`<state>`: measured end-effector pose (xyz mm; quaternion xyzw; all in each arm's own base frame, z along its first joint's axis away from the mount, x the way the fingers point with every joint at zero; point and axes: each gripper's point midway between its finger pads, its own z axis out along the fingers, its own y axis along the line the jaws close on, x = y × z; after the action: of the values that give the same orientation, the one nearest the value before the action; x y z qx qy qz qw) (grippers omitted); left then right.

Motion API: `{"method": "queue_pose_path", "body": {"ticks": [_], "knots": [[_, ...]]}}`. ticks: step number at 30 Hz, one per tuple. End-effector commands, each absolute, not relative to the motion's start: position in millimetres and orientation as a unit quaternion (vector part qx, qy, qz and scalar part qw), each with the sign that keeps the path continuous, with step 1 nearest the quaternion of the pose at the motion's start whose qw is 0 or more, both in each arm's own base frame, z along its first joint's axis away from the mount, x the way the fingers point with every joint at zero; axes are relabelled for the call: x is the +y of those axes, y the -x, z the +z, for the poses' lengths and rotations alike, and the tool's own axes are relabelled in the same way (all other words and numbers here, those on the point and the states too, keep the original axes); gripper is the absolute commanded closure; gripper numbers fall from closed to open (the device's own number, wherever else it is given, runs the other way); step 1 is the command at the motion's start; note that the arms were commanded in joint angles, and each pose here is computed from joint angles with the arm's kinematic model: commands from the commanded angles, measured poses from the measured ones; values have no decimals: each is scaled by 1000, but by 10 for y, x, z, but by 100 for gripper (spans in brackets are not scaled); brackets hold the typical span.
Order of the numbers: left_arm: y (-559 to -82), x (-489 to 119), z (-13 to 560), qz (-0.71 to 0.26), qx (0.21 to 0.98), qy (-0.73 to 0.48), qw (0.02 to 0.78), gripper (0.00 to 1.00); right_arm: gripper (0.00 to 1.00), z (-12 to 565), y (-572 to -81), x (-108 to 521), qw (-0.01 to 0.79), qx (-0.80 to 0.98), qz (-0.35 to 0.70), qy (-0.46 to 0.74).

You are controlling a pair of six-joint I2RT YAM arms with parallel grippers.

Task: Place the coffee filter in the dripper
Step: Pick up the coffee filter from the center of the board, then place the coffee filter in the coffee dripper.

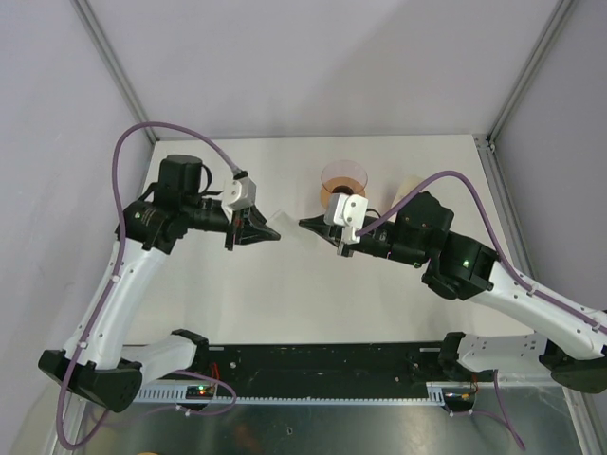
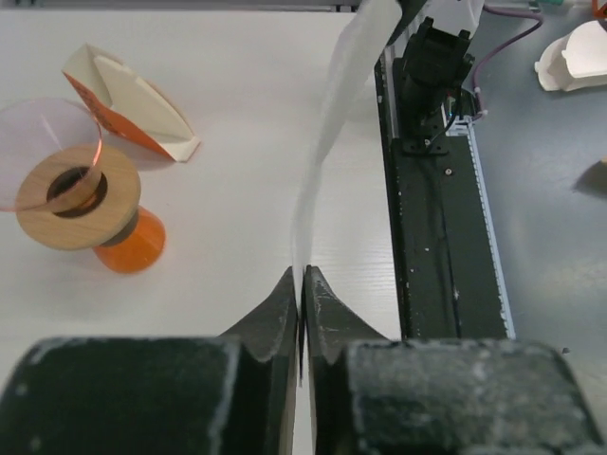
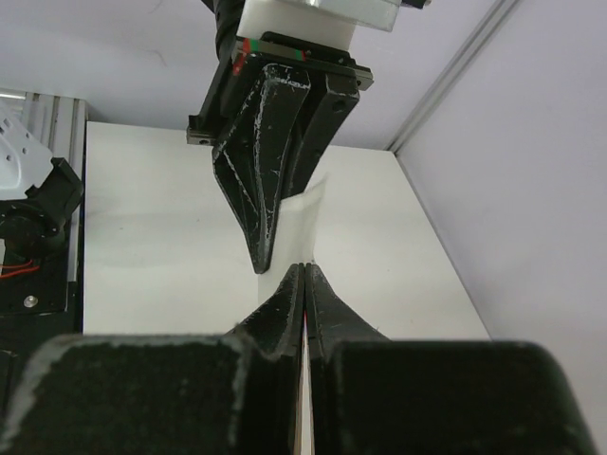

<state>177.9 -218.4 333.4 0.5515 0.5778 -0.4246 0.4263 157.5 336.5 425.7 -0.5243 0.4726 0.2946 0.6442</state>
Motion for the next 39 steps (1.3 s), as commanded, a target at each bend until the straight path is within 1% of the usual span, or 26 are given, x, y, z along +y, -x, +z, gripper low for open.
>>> {"method": "queue_pose_path", "body": {"ticks": [1, 3, 4, 5, 6, 8, 12, 14, 16, 20, 21, 22, 23, 26, 30, 39], "knots": [[-1623, -2228, 3535, -431, 527, -577, 451, 97, 100, 4449, -1505, 3354, 661, 453, 314, 510], [-1607, -2227, 3570, -428, 519, -582, 457, 99, 100, 4422, -1457, 3365, 652, 448, 322, 520], [-1603, -2222, 3578, -423, 516, -585, 461, 99, 98, 4407, -1433, 3366, 649, 445, 324, 525], [-1602, -2217, 3577, -418, 513, -588, 465, 100, 91, 4393, -1416, 3344, 645, 446, 325, 528], [-1600, -2208, 3576, -411, 508, -593, 470, 100, 79, 4373, -1410, 3323, 642, 449, 324, 530], [-1595, -2190, 3574, -397, 499, -602, 481, 100, 64, 4379, -1407, 3214, 643, 456, 318, 527], [-1589, -2174, 3633, -378, 481, -615, 498, 100, 45, 4357, -1396, 2950, 649, 463, 314, 516], [-1590, -2174, 3662, -373, 474, -619, 503, 100, 38, 4331, -1354, 2850, 651, 458, 318, 516], [-1591, -2177, 3665, -370, 471, -622, 505, 100, 33, 4321, -1316, 2764, 654, 453, 319, 514], [-1576, -2190, 3661, -363, 463, -630, 507, 100, 29, 4368, -1347, 2730, 669, 453, 322, 494], [-1567, -2194, 3669, -364, 461, -631, 508, 100, 15, 4376, -1327, 2764, 666, 448, 330, 496], [-1553, -2200, 3673, -364, 459, -632, 507, 100, 8, 4366, -1314, 2814, 662, 446, 339, 498], [-1540, -2204, 3676, -363, 456, -634, 508, 100, 4, 4356, -1311, 2857, 658, 447, 345, 498], [-1495, -2210, 3658, -354, 447, -643, 511, 100, 2, 4335, -1358, 2984, 657, 454, 355, 487], [-1442, -2214, 3653, -348, 440, -650, 513, 100, 4, 4404, -1390, 3064, 666, 445, 362, 477], [-1437, -2218, 3647, -344, 437, -653, 514, 100, 6, 4428, -1351, 3055, 667, 434, 364, 484]]}}
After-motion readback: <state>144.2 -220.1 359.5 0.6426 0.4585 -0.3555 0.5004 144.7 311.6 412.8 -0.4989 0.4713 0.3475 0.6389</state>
